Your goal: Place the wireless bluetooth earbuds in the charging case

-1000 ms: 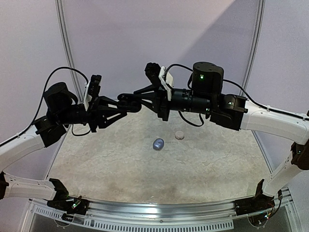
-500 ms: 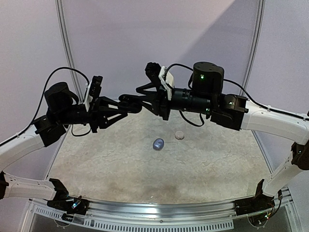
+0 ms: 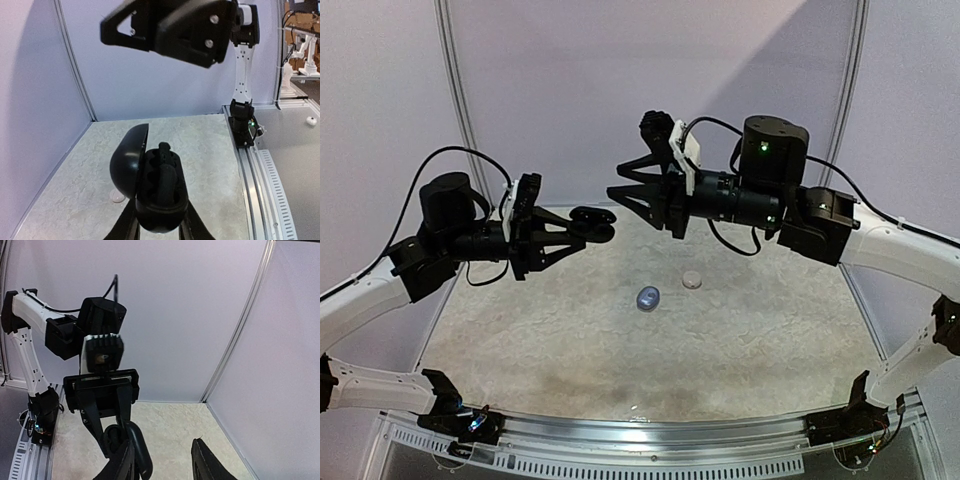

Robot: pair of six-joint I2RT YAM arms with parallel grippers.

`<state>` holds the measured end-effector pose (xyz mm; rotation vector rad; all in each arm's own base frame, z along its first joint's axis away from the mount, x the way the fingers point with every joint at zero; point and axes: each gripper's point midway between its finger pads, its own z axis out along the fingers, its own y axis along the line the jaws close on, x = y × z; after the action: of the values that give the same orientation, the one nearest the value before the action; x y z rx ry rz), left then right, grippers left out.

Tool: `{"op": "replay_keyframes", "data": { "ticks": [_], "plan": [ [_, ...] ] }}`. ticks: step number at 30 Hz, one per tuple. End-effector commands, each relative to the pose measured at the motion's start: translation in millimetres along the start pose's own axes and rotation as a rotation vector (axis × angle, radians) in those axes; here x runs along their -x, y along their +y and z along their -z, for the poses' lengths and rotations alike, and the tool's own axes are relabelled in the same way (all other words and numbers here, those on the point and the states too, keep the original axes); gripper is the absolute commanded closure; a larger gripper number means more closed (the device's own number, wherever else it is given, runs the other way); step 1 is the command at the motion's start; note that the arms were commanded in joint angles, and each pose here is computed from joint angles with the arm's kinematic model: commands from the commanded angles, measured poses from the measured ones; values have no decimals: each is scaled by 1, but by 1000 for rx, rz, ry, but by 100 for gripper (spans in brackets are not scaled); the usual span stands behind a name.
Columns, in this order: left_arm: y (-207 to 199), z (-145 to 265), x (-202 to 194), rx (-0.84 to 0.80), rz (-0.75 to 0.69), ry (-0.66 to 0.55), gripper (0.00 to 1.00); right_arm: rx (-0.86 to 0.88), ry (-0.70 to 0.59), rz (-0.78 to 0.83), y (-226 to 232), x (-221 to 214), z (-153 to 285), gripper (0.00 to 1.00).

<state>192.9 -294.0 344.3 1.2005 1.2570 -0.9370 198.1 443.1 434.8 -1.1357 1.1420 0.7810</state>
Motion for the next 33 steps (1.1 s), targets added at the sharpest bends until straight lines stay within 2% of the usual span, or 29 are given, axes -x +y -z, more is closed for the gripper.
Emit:
{"op": "replay_keyframes", "data": {
  "ticks": [1,6,11,15,20,22,25,29,33],
  "plan": [
    [-8,3,-5,-29,-202,57,100,-142,109,-63,-28,-12,-9,60],
    [-12,3,-8,-50,-317,78,100,-124,253,-109,-25,-58,-44,59],
    [-12,4,-9,-44,-299,86,100,-63,280,-134,-12,-77,-56,59],
    [-1,4,-11,19,-225,105,100,16,267,-140,5,-77,-55,59],
    [6,2,-14,59,-84,115,100,-18,258,-136,3,-74,-47,56],
    [6,3,-16,61,-23,118,100,-89,283,-142,-9,-76,-42,54],
    [15,2,-29,98,144,153,100,-228,340,-133,-35,-82,-26,51],
    [38,2,-73,190,422,261,100,-439,432,-167,-76,-100,9,50],
    [65,7,-123,272,666,379,100,-648,533,-319,-105,-141,54,48]
  ]
}}
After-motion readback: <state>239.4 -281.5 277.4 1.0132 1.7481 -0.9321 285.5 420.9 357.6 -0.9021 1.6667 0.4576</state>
